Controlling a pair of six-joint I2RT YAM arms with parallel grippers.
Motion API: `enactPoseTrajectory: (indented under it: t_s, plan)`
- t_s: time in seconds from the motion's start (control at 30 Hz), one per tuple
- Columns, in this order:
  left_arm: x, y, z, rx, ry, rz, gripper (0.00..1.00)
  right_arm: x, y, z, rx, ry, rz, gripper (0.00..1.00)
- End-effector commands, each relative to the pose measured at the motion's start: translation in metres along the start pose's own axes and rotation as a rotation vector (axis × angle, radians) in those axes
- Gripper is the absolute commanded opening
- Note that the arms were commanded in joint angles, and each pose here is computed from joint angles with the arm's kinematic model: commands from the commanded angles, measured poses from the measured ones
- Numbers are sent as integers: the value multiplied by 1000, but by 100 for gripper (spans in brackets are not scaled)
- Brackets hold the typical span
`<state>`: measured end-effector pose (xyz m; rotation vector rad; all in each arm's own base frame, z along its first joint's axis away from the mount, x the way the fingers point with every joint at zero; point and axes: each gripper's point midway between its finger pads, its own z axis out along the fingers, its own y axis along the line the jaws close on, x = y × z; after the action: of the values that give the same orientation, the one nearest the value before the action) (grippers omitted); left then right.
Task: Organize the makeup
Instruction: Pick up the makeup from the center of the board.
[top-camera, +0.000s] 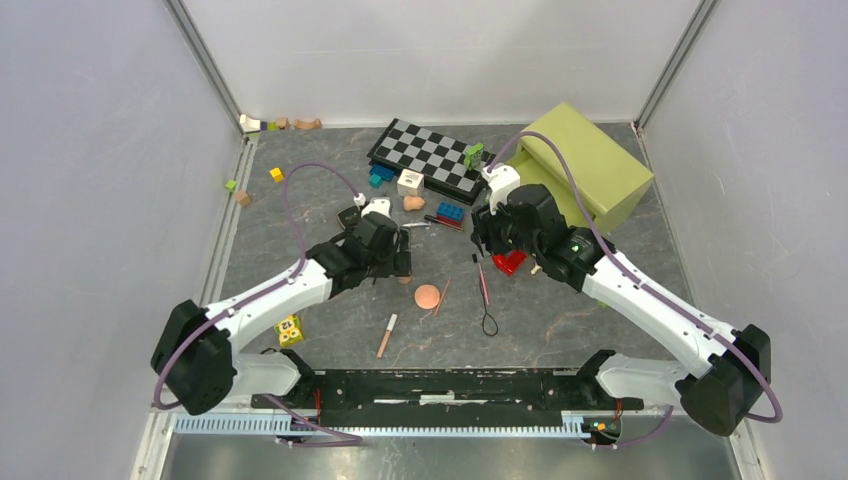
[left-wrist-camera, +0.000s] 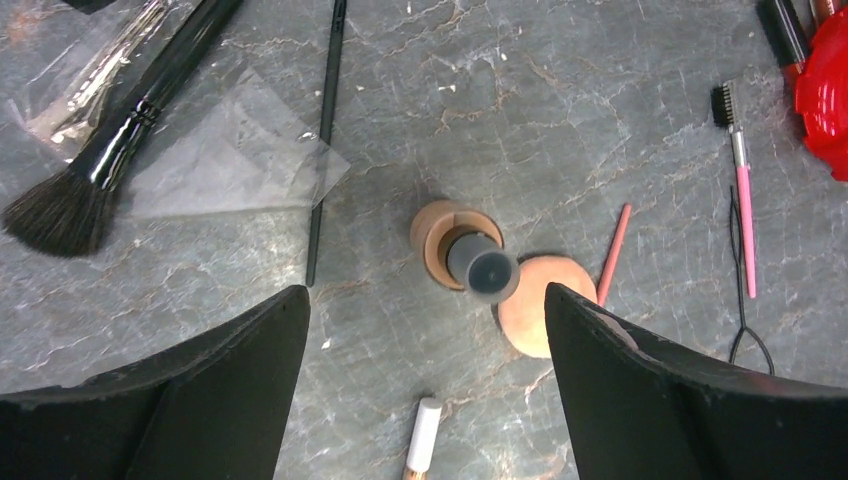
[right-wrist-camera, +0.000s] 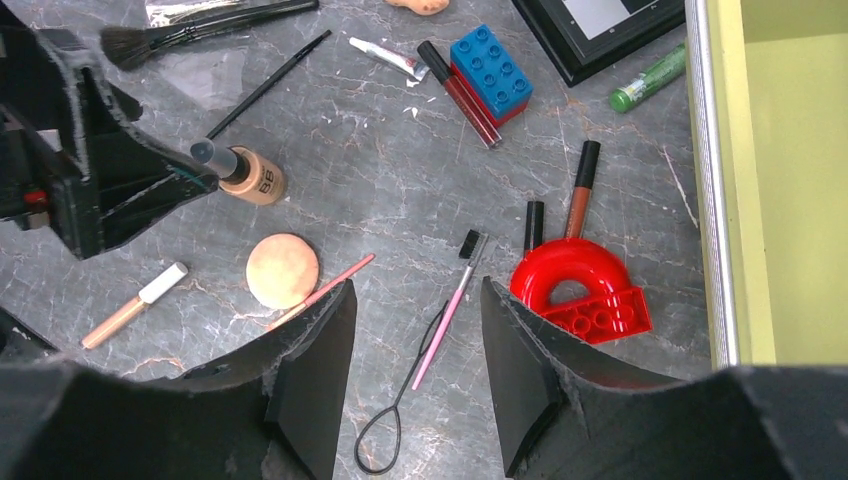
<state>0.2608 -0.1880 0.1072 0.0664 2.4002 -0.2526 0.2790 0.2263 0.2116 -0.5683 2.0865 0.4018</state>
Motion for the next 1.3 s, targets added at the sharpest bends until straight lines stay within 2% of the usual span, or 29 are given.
enactPoseTrajectory:
  t_s: [0.0, 0.3, 0.57, 0.97, 1.27]
  plan:
    - [-26, -18, 12, 13, -92, -65, 93, 2, -3, -4, 14, -19, 9, 56]
    - [-13, -24, 47, -38, -2, 6, 80, 13, -4, -3, 8, 3, -10, 56]
    - [9, -26, 55, -28, 67, 13, 64, 15, -3, -3, 4, 10, -18, 56]
    - [15, -31, 60, -18, 95, 22, 53, 14, 0, -7, -16, 15, -22, 57]
    - [8, -33, 53, -12, 83, 16, 38, 12, -2, -10, -13, -7, -32, 57]
